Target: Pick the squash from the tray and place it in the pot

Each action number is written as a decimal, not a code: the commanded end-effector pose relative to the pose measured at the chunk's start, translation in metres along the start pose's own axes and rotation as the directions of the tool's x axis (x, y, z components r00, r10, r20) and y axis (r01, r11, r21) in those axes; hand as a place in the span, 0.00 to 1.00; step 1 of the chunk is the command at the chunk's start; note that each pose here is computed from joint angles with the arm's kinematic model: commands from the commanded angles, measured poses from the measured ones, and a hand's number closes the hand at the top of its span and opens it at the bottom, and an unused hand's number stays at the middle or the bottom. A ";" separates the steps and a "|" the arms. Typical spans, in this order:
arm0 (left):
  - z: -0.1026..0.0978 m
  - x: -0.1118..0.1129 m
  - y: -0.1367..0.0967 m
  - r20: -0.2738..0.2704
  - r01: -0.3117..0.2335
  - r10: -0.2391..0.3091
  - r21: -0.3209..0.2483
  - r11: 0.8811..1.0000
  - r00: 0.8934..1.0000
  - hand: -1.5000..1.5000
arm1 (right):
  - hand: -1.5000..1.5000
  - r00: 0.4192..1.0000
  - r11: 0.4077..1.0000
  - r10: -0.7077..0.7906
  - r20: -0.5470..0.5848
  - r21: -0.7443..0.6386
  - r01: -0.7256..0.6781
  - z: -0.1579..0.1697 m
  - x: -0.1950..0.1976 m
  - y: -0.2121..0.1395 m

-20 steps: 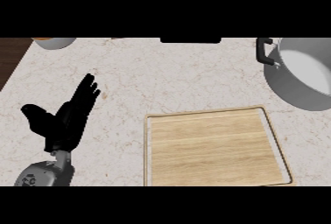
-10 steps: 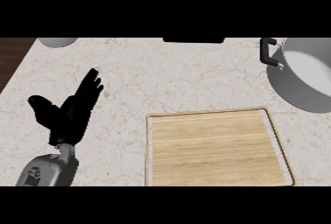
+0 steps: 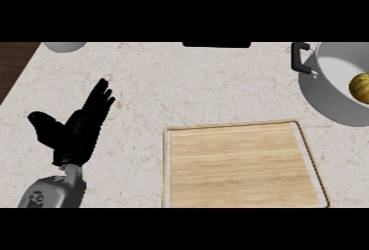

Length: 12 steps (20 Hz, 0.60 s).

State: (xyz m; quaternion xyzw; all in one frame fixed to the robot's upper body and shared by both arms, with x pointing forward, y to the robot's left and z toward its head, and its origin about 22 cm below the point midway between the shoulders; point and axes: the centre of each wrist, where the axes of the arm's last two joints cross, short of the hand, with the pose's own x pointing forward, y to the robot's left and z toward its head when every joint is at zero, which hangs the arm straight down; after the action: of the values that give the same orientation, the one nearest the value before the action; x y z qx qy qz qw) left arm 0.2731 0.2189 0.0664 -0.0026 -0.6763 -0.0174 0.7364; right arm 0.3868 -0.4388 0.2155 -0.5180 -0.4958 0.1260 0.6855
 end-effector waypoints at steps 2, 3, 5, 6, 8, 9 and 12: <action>0.007 0.007 -0.002 0.012 -0.007 0.007 -0.005 1.000 1.000 0.50 | 0.00 0.986 0.982 -0.139 -0.091 0.119 0.149 -0.005 -0.012 0.046; 0.001 0.005 0.007 -0.012 -0.005 0.005 -0.004 1.000 1.000 0.50 | 0.00 0.976 0.974 -0.189 -0.107 0.108 0.200 -0.010 -0.001 0.031; -0.001 -0.003 0.008 -0.007 0.006 -0.007 -0.018 1.000 1.000 0.50 | 0.00 0.958 0.958 -0.274 -0.086 0.064 0.280 -0.012 -0.008 0.034; 0.001 0.002 -0.001 -0.010 -0.011 0.011 -0.006 1.000 1.000 0.50 | 0.00 0.945 0.943 -0.322 -0.059 0.070 0.326 -0.011 0.001 0.034; 0.009 -0.005 -0.001 -0.005 -0.011 0.011 -0.009 1.000 1.000 0.50 | 0.00 0.918 0.917 -0.397 -0.014 -0.055 0.396 -0.012 -0.007 0.032; 0.001 -0.009 0.004 -0.009 0.006 -0.006 0.001 1.000 1.000 0.50 | 0.00 0.906 0.901 -0.423 0.013 -0.097 0.422 -0.012 -0.026 0.024; 0.005 0.000 -0.005 0.023 -0.005 0.005 0.003 1.000 1.000 0.50 | 0.00 0.869 0.838 -0.489 0.072 -0.236 0.492 -0.017 -0.024 -0.004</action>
State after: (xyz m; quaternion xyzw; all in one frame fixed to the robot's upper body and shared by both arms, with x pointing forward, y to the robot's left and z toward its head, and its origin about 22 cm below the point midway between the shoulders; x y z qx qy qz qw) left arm 0.2693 0.2176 0.0647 -0.0041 -0.6773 -0.0177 0.7355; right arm 0.3951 -0.4510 0.1946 -0.4399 -0.5945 -0.0473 0.6714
